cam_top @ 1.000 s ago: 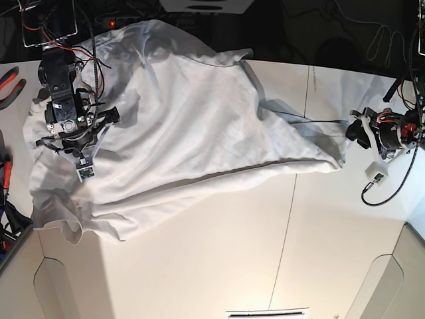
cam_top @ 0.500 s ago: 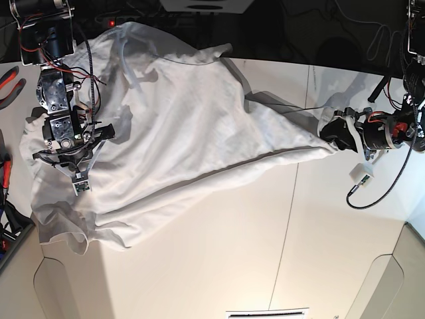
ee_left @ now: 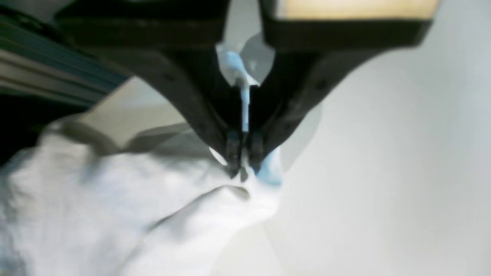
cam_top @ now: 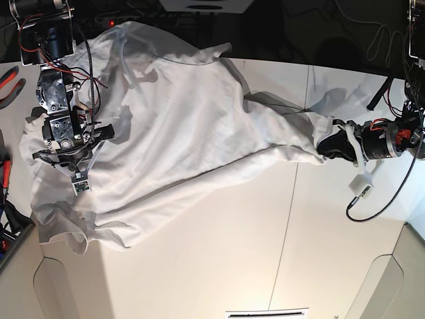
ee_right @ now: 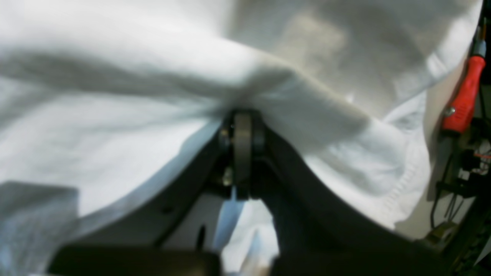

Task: Layout the t-shirt on the table in an organized manner, then fold the t-shirt properly
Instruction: 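Grasp the shirt edge with the left gripper and lift it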

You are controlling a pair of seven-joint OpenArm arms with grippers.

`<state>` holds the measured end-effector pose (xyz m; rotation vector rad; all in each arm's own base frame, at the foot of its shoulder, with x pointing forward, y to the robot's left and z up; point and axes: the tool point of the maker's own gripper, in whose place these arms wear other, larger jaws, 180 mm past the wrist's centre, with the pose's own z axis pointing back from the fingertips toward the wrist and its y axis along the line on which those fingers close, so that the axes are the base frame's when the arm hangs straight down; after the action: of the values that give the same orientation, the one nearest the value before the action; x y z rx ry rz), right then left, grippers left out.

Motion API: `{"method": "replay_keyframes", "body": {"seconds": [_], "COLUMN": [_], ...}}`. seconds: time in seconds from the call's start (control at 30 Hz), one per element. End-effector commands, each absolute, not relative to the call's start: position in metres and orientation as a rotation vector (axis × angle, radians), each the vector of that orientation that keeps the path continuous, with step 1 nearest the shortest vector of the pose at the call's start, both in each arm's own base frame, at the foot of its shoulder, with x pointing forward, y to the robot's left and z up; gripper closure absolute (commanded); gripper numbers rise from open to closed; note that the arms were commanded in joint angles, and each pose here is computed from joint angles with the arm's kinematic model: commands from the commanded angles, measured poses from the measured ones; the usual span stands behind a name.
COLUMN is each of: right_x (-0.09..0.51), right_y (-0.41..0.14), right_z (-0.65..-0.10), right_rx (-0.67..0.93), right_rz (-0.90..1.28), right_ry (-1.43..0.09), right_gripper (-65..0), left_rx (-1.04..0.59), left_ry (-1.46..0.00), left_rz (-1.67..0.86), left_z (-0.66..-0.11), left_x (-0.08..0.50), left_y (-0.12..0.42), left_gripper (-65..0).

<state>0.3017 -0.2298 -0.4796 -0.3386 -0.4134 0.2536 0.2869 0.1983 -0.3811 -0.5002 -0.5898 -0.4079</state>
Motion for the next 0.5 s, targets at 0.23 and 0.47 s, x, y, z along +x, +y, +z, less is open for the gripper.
{"method": "replay_keyframes", "body": {"seconds": [0.23,0.47], "right_x": [0.291,0.291], "right_y": [-0.227,-0.200], "right_z": [-0.487,-0.492], "right_rx": [-0.309,-0.255], "right_rz": [0.251,0.245], "right_ry": [-0.357,-0.363], "right_gripper": [0.0,0.0], "left_rx": [-0.732,-0.857], "left_ry": [-0.994,-1.220], "left_rz": [-0.748,-0.888], "left_z": [-0.231,-0.161], "left_x": [0.295,0.262], "left_y": [0.081,0.022], "left_gripper": [0.0,0.0]}}
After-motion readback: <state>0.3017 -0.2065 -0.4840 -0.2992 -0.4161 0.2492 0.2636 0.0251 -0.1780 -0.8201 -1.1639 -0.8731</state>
